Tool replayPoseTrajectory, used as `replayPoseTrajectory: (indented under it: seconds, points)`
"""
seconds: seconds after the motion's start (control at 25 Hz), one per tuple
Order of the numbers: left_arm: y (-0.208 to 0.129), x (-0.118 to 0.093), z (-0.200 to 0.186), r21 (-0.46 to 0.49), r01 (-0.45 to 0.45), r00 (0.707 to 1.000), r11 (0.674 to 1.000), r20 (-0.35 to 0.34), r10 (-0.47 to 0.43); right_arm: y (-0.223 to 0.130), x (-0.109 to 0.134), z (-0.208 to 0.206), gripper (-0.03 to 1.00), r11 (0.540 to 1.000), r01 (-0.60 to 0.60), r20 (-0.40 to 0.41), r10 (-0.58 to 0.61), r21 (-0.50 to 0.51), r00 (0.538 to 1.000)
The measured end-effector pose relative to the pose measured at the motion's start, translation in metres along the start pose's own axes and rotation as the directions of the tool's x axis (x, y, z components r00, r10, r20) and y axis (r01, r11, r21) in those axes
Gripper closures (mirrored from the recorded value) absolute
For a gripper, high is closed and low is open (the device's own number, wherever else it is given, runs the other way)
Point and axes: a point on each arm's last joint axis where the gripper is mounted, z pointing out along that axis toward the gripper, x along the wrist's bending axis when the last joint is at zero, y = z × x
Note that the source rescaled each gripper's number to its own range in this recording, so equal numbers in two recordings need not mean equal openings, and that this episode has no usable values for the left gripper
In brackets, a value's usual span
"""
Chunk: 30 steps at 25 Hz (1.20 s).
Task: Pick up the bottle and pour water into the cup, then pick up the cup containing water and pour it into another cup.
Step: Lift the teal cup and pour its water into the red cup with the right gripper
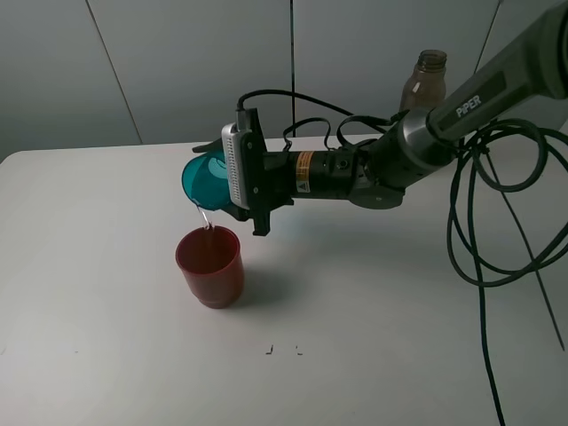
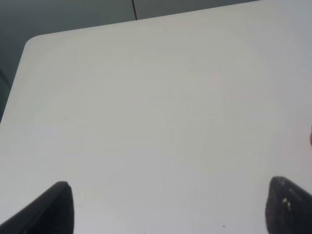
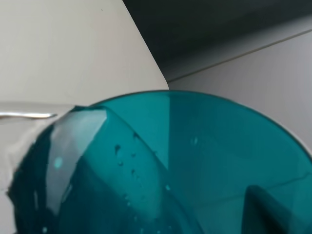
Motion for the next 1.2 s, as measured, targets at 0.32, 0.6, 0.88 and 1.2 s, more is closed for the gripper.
replayPoseTrajectory:
  seconds: [0.32,0.6,0.88,1.2]
  points:
    - [0.0000,0.0000,0.0000,0.000,0.000,1.000,1.000,0.000,0.000,0.0028,-0.0025,-0.0001,0.90,0.996,0.089,0.030,-0.088,-0.028,0.996]
    - [0.0000,0.0000,0.0000,0.000,0.000,1.000,1.000,0.000,0.000,0.0040,-0.0036,-0.0002,0.90,0.988,0.147,0.046,-0.145,-0.038,0.988]
    - [0.0000,0.0000,0.0000,0.000,0.007,1.000,1.000,0.000,-0.007,0.0042,-0.0036,-0.0001,0.90,0.973,0.229,0.049,-0.228,-0.034,0.973]
    - [0.0000,0.0000,0.0000,0.000,0.007,1.000,1.000,0.000,-0.007,0.0055,-0.0034,0.0003,0.90,0.952,0.303,0.053,-0.301,-0.039,0.952]
